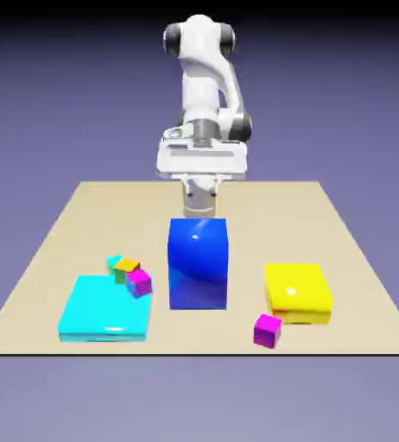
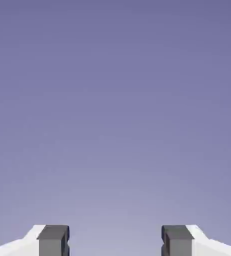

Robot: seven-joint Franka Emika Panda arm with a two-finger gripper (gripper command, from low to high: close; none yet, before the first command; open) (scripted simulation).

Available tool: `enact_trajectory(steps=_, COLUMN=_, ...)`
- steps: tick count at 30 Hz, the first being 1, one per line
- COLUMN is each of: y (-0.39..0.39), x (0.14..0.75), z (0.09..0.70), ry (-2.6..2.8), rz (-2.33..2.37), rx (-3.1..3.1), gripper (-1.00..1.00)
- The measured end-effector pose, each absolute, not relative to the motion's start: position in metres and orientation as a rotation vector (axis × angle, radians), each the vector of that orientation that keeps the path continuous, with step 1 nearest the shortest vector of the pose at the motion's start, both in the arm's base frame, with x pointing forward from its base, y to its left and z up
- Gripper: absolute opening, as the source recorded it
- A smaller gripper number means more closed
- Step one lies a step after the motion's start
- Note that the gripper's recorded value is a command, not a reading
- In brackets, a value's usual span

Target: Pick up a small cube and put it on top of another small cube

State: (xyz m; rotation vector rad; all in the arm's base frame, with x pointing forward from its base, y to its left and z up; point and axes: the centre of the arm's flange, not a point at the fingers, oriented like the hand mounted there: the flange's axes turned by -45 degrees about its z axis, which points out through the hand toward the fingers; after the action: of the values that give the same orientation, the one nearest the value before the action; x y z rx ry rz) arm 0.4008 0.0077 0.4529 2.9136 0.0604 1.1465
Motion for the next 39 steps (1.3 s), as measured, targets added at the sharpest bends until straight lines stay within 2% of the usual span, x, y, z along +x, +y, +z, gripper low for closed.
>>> enact_trajectory(steps=19, y=0.071, x=0.542, z=0.309, ry=-0.341, rz=-0.004, rx=3.185, gripper=0.0)
enact_trajectory(steps=33, y=0.117, x=0.585, z=0.189, ry=-0.642, rz=-0.911, rx=3.088, gripper=0.0)
enact_trajectory(steps=39, y=0.125, x=0.591, z=0.16, ry=-0.714, rz=-1.174, rx=3.011, gripper=0.0)
